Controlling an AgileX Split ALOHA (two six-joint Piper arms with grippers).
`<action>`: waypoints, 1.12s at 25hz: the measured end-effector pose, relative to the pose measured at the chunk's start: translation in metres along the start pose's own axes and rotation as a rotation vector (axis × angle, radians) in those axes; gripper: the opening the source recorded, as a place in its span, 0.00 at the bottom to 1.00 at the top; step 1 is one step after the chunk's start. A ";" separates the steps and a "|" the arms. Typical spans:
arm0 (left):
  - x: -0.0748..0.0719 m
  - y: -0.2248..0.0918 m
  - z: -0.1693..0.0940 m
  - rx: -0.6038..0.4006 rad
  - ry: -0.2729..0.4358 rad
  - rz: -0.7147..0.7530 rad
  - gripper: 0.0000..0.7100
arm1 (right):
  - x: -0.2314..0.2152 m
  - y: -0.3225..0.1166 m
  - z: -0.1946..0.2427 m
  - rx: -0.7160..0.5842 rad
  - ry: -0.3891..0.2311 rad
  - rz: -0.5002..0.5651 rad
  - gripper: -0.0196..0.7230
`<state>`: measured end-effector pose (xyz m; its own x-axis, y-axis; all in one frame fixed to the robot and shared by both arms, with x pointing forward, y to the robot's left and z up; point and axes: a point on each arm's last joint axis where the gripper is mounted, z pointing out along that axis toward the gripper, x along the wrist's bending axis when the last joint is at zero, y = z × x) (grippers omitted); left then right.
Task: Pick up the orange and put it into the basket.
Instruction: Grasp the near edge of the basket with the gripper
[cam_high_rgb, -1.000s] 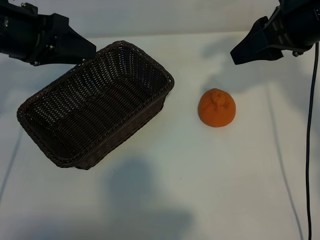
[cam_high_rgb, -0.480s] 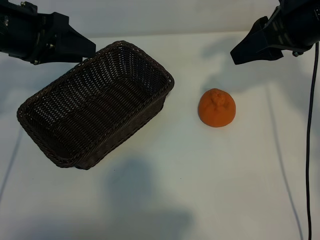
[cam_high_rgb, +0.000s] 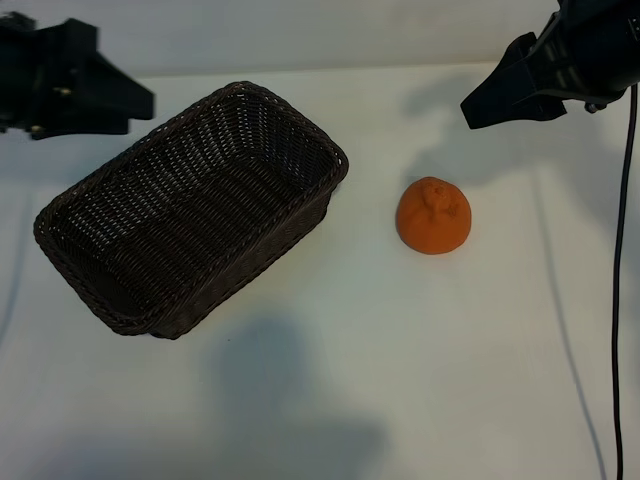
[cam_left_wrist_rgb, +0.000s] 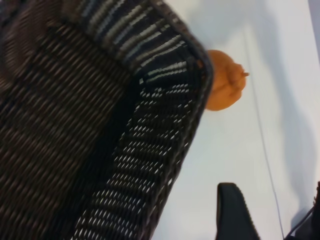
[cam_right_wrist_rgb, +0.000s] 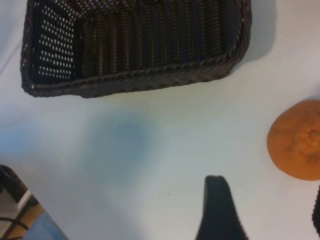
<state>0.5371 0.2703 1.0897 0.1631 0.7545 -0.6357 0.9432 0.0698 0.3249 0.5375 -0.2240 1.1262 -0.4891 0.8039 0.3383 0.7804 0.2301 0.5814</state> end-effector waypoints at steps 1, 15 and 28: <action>0.004 -0.001 -0.004 0.007 -0.001 -0.013 0.60 | 0.000 0.000 0.000 0.000 0.000 0.000 0.62; 0.050 -0.009 -0.038 0.010 0.150 -0.187 0.60 | 0.000 0.000 0.000 0.000 0.000 0.000 0.62; 0.062 -0.014 -0.041 0.044 0.280 -0.297 0.60 | 0.000 0.000 0.000 0.000 0.000 0.000 0.62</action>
<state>0.5220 0.3428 1.0747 -0.1977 0.8543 -0.4807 0.9497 0.2883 0.1219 0.5375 -0.2240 1.1262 -0.4891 0.8039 0.3383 0.7804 0.2301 0.5814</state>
